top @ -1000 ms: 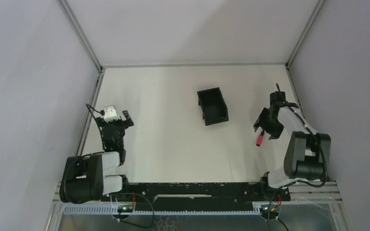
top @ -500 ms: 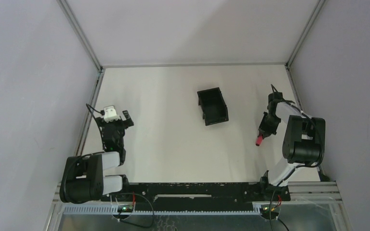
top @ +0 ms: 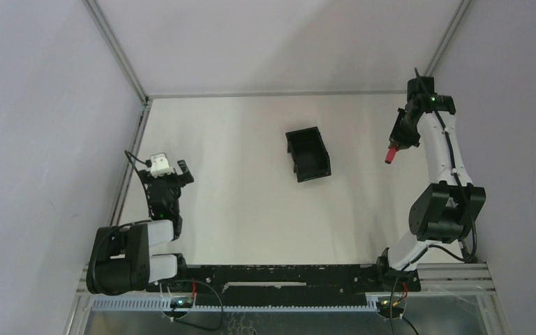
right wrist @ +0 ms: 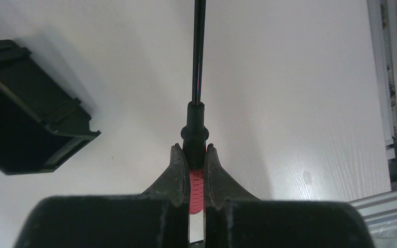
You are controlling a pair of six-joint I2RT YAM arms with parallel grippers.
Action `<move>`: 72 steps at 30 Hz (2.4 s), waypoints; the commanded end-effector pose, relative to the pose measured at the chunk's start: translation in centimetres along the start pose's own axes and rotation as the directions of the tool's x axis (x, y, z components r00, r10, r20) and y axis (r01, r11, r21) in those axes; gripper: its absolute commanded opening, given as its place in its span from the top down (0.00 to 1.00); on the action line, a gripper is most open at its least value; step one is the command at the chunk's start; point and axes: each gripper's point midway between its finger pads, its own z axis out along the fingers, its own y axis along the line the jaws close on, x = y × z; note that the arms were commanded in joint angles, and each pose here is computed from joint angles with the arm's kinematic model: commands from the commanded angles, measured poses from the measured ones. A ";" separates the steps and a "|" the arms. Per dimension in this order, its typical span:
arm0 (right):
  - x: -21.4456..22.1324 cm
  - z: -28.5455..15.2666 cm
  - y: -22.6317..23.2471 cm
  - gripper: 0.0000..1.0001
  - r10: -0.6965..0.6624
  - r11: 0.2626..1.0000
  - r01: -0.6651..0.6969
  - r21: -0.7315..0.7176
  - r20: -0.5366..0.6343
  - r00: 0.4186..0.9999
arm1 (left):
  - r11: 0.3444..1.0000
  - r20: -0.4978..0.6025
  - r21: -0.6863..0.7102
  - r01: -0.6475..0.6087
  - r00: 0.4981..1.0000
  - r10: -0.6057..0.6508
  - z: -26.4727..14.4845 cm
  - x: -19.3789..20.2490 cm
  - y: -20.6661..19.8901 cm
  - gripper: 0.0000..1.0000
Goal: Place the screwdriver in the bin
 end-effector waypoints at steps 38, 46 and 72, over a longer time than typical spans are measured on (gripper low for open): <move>6.4 7.7 25.5 0.86 -0.852 0.489 0.869 -0.070 0.176 0.493 | 1.000 0.074 -0.001 -0.003 0.997 0.003 0.8 -2.6 -0.2 0.00; 6.1 7.4 25.1 0.52 -0.841 0.518 0.854 -0.045 0.153 0.519 | 1.000 0.075 0.000 -0.002 0.997 0.002 0.8 -2.6 -0.2 0.00; 8.4 -8.9 14.8 0.00 -0.220 0.782 0.530 -0.328 0.651 0.727 | 1.000 0.076 0.000 -0.002 0.997 0.002 0.8 -2.6 -0.2 0.00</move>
